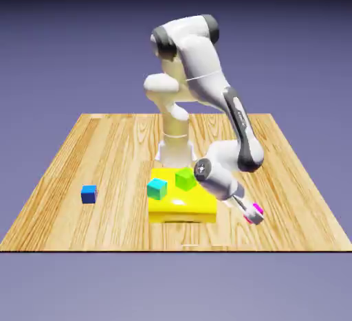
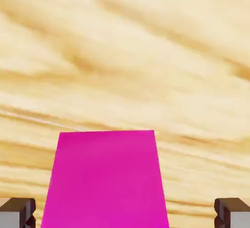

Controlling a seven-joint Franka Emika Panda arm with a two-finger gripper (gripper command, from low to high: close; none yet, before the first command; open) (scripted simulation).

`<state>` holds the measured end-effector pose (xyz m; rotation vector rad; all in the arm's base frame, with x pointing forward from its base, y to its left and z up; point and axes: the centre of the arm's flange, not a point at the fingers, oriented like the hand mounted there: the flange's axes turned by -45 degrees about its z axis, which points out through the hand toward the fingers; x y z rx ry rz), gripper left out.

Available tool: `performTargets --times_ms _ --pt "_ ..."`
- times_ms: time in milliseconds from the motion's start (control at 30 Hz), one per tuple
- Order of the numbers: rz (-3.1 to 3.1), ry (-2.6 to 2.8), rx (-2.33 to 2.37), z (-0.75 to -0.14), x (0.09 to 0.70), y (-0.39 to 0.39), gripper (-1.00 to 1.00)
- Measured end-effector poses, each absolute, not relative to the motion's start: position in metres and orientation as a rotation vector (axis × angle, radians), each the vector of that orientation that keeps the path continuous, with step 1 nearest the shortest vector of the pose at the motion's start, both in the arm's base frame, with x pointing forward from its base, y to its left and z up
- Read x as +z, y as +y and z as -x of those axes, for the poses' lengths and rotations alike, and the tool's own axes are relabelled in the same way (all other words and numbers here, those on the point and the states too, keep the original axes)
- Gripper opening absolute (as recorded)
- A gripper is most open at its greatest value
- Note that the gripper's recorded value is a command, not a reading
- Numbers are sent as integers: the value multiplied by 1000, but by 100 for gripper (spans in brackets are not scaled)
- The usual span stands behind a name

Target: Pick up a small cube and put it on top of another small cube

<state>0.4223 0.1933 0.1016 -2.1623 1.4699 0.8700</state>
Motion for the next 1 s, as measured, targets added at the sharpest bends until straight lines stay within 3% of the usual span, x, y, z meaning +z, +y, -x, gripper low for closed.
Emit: performTargets --times_ms 167,200,1000 --pt "2166 1457 833 -423 95 201 0" --pt "2166 1456 832 -423 95 201 -100" --pt "2173 1431 788 -457 161 166 -100"
